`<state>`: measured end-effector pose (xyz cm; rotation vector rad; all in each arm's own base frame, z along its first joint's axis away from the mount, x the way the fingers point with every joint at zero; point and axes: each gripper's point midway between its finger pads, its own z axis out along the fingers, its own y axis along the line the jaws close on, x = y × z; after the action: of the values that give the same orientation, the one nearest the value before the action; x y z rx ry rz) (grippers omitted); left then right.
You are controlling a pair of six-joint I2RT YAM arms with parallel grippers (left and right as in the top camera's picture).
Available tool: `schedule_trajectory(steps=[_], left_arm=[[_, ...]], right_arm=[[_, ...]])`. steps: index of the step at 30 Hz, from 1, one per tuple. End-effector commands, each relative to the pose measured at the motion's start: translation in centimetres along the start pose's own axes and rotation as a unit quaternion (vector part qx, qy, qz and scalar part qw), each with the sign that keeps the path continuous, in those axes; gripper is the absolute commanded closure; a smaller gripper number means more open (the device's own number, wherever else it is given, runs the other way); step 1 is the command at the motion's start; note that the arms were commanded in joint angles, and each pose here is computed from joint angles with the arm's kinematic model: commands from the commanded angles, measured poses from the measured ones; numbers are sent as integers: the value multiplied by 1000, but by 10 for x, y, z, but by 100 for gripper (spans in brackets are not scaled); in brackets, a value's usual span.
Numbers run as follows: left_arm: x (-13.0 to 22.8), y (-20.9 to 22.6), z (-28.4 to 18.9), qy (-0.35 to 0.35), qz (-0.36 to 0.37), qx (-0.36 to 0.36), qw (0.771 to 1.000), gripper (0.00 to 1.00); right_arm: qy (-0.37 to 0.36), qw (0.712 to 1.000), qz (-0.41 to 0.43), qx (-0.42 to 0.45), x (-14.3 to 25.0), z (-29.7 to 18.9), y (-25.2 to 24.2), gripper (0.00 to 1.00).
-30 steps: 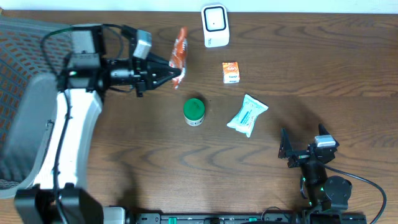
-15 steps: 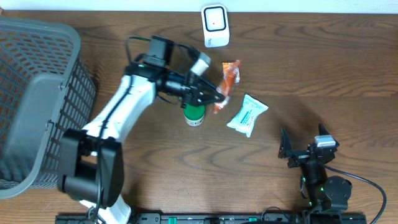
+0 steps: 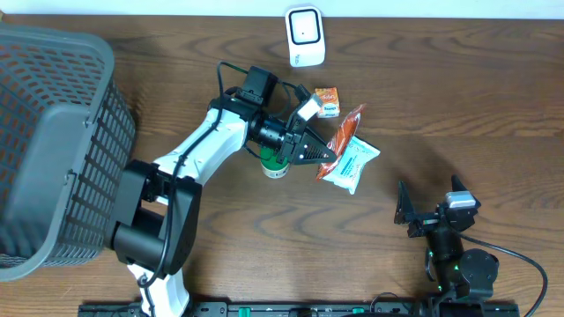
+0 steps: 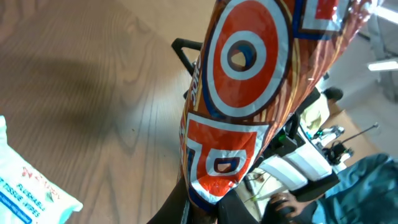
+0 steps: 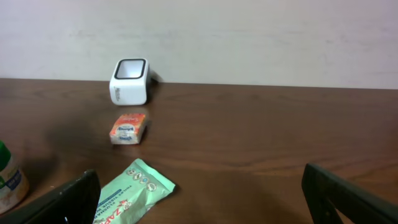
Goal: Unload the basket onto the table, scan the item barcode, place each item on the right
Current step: 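Lift the red Top bar out and carry it toward the table centre, then lower the Top bar onto the table near the wipes and release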
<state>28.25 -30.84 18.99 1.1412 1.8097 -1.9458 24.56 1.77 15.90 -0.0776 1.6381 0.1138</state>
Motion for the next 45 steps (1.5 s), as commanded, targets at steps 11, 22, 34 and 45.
schedule_trajectory(steps=[11,22,34,45], left_arm=[[-4,1,-9,-14,-74,7,997,93],[-10,9,-29,-35,-93,-9,995,92],[-10,8,-29,-35,-110,-9,993,93],[17,66,-35,10,-185,-189,964,92]], right_arm=[[2,1000,7,-2,1,0,1,1],[2,1000,7,-2,1,0,1,1],[-9,1000,5,-1,-4,0,1,1],[9,1000,8,-3,5,1,1,1]])
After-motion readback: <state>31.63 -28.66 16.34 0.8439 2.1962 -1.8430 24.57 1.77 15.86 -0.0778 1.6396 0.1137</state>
